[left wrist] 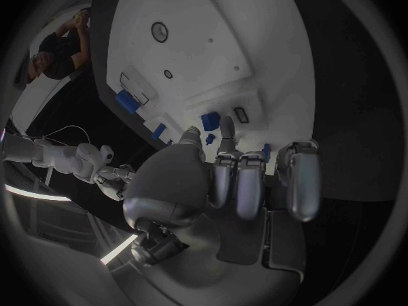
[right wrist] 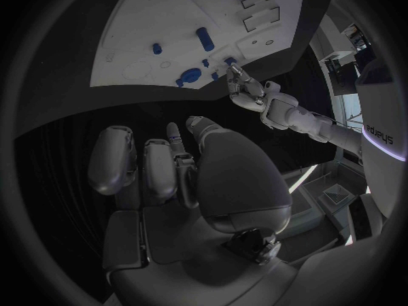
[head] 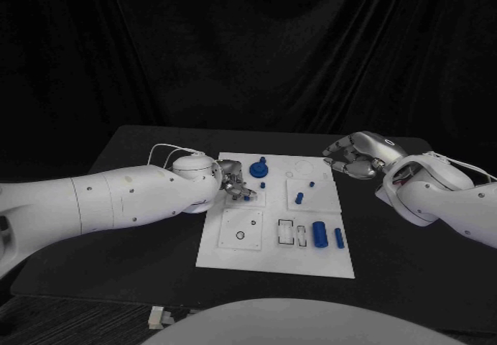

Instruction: Assemble the parts on the task board

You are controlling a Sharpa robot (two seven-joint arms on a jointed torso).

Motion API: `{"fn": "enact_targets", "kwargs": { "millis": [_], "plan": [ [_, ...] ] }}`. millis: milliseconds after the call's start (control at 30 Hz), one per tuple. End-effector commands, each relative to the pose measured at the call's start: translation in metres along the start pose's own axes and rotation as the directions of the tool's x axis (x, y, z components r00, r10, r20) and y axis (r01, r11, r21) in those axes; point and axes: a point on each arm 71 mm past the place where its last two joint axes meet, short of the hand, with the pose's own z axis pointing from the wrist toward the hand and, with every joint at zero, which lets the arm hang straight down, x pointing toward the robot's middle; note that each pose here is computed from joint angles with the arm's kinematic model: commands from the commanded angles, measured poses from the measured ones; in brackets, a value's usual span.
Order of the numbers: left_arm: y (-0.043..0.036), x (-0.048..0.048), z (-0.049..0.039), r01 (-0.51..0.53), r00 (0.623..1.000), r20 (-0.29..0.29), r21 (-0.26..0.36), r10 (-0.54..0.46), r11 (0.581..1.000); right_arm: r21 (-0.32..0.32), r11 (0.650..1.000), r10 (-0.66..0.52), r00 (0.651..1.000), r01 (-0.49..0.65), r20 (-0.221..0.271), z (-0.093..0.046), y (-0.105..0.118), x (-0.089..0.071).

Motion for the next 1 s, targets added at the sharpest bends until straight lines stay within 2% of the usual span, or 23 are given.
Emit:
{"fn": "enact_targets", "kwargs": {
  "millis": [33, 533, 1000],
  "plan": [
    [-0.002, 0.0026, 0.0008, -0.005, 1.0, -0.02, 0.007, 0.005, 1.0, 0.006, 1.0, 0.0, 1.0, 0.0, -0.001, -0.0003, -0.0009, 0.0008],
    [-0.0077, 0.0044, 0.0041, -0.012, 0.999, -0.031, 0.018, 0.013, 1.0, 0.018, 1.0, -0.001, 1.0, 0.001, -0.01, -0.0001, -0.0028, 0.0013],
    [-0.0078, 0.0055, 0.0045, -0.013, 0.999, -0.036, 0.019, 0.014, 1.0, 0.022, 1.0, -0.001, 1.0, 0.002, -0.016, 0.0008, -0.0025, 0.0022]
  ]
}}
